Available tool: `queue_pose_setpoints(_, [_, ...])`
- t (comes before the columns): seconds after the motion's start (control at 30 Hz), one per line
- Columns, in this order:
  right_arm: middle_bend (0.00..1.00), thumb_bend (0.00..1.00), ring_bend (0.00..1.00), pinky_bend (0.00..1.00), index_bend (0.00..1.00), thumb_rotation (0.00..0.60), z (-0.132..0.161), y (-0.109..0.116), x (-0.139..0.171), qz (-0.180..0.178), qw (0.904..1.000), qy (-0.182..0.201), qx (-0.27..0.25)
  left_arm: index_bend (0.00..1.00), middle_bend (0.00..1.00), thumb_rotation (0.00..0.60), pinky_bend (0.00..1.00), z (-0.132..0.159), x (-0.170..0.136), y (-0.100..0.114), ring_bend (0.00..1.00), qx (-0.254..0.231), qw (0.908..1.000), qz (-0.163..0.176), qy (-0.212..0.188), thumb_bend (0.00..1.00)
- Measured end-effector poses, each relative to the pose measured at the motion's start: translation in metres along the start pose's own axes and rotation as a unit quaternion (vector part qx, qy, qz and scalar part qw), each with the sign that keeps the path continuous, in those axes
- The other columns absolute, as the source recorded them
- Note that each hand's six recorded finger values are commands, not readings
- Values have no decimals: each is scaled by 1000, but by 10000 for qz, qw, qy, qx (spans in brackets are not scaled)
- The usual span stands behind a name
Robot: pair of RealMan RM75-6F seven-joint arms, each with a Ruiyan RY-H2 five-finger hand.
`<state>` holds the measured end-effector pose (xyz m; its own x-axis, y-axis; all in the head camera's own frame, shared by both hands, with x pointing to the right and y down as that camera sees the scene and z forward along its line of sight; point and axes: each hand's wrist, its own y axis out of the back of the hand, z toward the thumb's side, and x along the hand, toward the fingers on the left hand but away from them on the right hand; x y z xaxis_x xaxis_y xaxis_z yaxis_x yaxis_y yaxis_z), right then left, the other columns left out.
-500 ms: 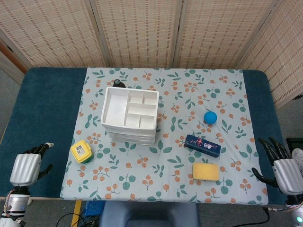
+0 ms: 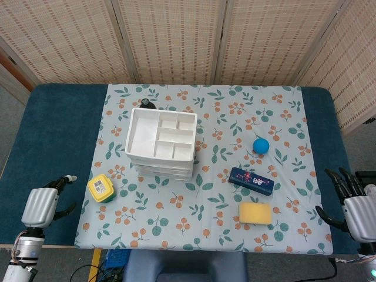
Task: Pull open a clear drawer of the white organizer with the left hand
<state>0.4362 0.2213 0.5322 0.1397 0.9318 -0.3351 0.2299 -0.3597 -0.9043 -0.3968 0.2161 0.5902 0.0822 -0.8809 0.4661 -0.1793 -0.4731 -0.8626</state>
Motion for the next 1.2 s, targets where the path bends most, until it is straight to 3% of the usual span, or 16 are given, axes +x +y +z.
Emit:
queue_pose_setpoints(0.13, [132,289,14,73,0,600,3,8,-2,-111,9999,38,68,312,472,600,823,16,8,-5,527,-650,9974,-201,-236,207])
queue_pose_setpoints(0.27, [132,289,14,73,0,600,5,12,-2,-178,9998,52,77,330,598,600,940,40,18,-12,655,-1256,9898,-379,-564,208])
queue_pose_setpoints(0.33, [132,289,14,73,0,600,7,13,-3,-197,9998,78,65,346,702,600,988,56,23,-19,728,-1561,9834,-533,-756,208])
queue_pose_setpoints(0.47, [132,289,14,73,0,600,9,13,-3,-190,9998,90,74,339,818,600,1000,83,30,-34,829,-2104,9678,-867,-1081,207])
queue_pose_setpoints(0.63, [132,289,14,73,0,600,7,14,-1,-197,9998,22,87,259,928,600,1000,121,40,-60,941,-2840,9390,-1373,-1366,208])
queue_pose_setpoints(0.77, [132,289,14,73,0,600,5,14,1,-200,9998,-15,79,199,930,600,1000,143,46,-74,960,-3436,9156,-1589,-1352,207])
queue_pose_setpoints(0.87, [132,289,14,73,0,600,4,13,1,-194,9998,-30,66,189,931,600,1000,157,51,-84,984,-3938,8944,-1718,-1239,207])
queue_pose_setpoints(1.03, [132,289,14,73,0,600,5,12,-2,-179,9998,13,52,189,942,600,1000,183,60,-98,1000,-4799,8516,-1860,-998,208])
queue_pose_setpoints(1.1, [132,289,14,73,0,600,6,12,-3,-175,9998,19,54,189,942,600,1000,192,63,-104,1000,-5022,8392,-1873,-917,208])
queue_pose_setpoints(1.2, [132,289,14,73,0,600,5,12,-3,-169,9998,4,52,185,942,600,1000,200,66,-111,1000,-5184,8302,-1878,-825,208])
